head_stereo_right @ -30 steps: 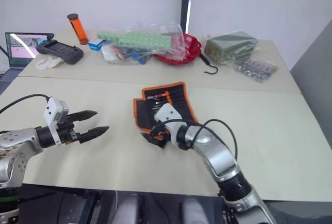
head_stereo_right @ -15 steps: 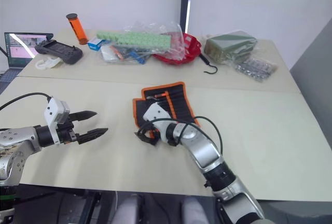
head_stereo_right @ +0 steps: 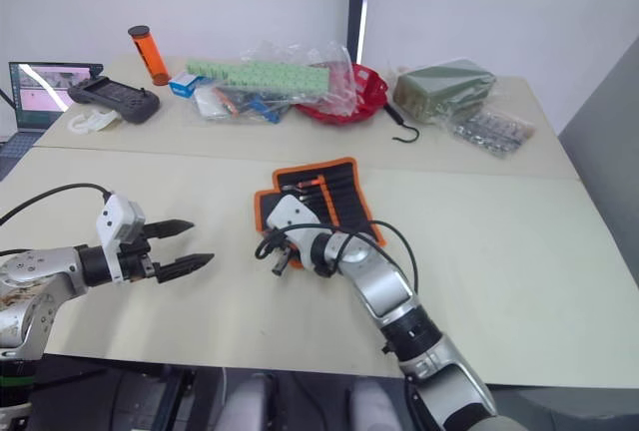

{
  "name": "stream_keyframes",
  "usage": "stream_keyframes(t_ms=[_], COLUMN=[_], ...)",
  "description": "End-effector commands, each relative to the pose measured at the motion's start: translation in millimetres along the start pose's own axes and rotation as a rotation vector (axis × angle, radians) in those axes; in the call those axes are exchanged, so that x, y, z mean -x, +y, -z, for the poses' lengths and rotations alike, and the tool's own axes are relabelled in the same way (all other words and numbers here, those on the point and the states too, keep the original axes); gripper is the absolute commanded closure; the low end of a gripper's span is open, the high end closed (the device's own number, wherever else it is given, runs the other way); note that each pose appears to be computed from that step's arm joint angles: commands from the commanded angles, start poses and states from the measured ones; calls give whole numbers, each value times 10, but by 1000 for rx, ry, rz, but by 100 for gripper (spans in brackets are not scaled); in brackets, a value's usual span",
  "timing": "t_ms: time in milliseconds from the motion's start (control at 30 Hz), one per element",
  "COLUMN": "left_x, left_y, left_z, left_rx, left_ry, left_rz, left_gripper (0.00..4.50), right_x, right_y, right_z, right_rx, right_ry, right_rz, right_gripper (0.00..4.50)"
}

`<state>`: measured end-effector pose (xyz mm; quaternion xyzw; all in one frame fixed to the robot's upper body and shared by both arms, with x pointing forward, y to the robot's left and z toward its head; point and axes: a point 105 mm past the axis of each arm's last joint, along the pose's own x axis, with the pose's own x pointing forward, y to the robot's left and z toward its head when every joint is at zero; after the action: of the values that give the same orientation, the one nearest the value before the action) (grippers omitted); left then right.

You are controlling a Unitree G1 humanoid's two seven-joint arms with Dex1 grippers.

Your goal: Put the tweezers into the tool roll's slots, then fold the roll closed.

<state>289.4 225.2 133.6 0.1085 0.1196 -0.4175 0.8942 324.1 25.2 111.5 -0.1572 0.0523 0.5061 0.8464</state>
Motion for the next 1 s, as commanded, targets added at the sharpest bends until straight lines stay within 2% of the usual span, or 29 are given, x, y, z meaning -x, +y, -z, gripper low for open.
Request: stream_keyframes(t_ms=[33,267,567,767,867,1000], left_x=[15,-47,-143,-203,-244,-276], left_y=[22,38,39,-13,-143,-202], left_z=[-95,-104,-97,-97,-74,-81], left_rx=[-46,-59,-67,-38,-19,-24], left_ry=[-17,-15,-3,-3,26,33], left_rz=[1,26,84,151,250,305], left_gripper=[0,0,0,0,0,0], right_x=[17,5,453,709,918,1080], right_y=[-11,171,126,38,-78,-148], right_z=[-170,-186,68,203,275,321], right_rx=[55,143,335,388,418,423], right_ry=[-62,-74,37,94,135,147], right_rz=[-16,-162,-332,-344,-330,-327], right_gripper=[447,447,447,447,447,447])
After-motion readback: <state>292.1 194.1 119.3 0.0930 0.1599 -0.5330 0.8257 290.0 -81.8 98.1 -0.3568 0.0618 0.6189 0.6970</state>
